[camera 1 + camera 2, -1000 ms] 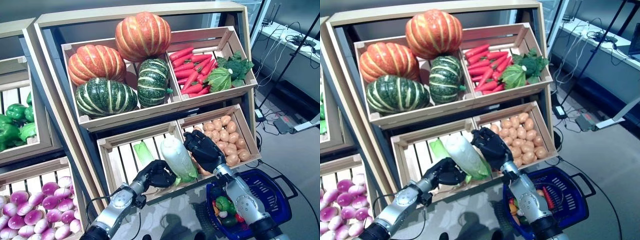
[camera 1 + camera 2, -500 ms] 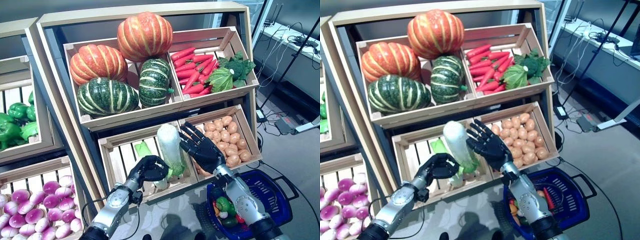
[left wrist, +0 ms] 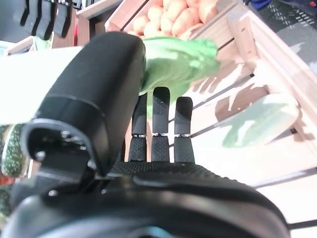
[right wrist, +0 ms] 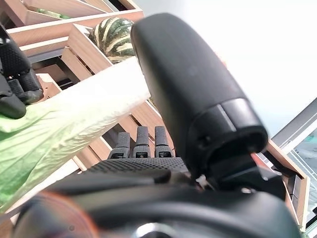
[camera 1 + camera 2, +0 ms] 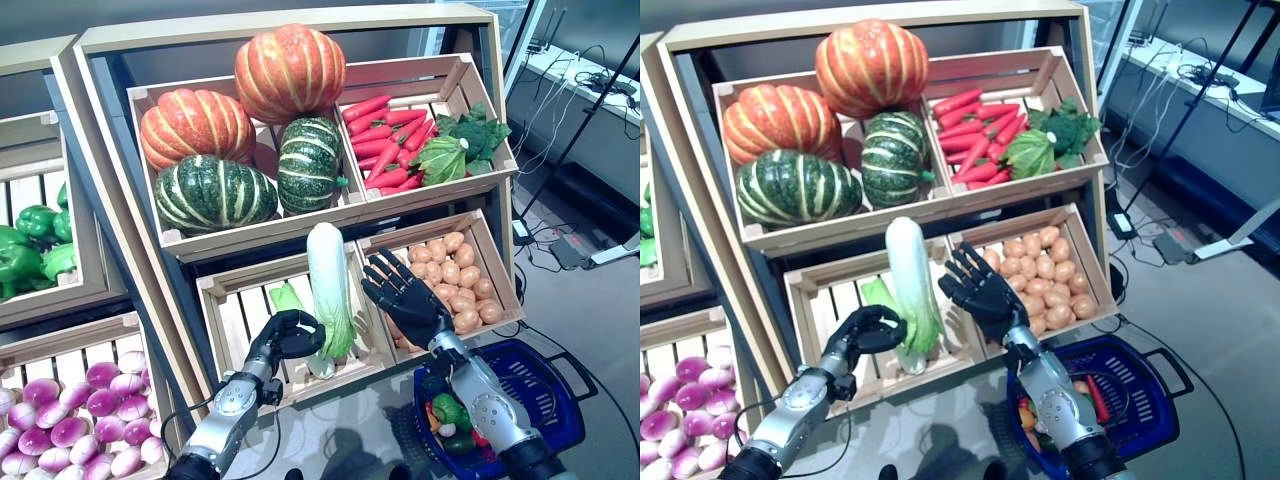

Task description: Put vegetables into the basket

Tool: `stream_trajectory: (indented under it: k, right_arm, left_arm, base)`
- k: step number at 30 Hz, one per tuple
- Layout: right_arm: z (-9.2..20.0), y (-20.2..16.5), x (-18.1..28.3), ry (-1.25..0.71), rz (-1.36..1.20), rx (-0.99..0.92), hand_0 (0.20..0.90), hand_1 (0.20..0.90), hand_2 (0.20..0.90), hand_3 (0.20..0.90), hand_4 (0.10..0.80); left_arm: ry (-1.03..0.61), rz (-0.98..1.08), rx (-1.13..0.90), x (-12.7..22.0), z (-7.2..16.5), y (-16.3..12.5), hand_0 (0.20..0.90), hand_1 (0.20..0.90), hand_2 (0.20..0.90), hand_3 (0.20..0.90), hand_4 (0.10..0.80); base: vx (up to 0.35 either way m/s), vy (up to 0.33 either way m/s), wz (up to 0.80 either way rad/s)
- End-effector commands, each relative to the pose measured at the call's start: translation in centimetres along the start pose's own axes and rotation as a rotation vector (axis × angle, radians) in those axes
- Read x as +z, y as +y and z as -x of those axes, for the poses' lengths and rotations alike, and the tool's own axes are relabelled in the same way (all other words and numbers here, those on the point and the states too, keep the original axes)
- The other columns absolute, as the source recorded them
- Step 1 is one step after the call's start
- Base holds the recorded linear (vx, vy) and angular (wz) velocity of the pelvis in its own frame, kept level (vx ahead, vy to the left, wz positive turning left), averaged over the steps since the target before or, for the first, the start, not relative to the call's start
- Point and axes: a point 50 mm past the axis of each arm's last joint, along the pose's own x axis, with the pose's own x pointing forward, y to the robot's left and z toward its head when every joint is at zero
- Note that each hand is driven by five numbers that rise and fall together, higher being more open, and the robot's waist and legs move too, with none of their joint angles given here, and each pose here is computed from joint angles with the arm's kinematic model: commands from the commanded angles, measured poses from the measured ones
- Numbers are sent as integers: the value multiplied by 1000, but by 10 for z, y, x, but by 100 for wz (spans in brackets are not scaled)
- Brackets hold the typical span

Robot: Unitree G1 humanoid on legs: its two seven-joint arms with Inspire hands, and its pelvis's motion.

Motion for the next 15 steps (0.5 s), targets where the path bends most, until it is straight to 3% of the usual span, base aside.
stream_trajectory:
  k: [1,15]
  right_arm:
    - [-16,23,29,-193,19,99,900,900,900,900,800]
    - [-12,8,33,-181,241,-36,900,900,900,900,800]
  left_arm:
    - [-272,-39,10,63,-18,6,300,300,300,300,400]
    - [-365,-274,42,82,-15,11,300,300,300,300,400]
  base:
    - [0,0,0]
    - [0,0,0]
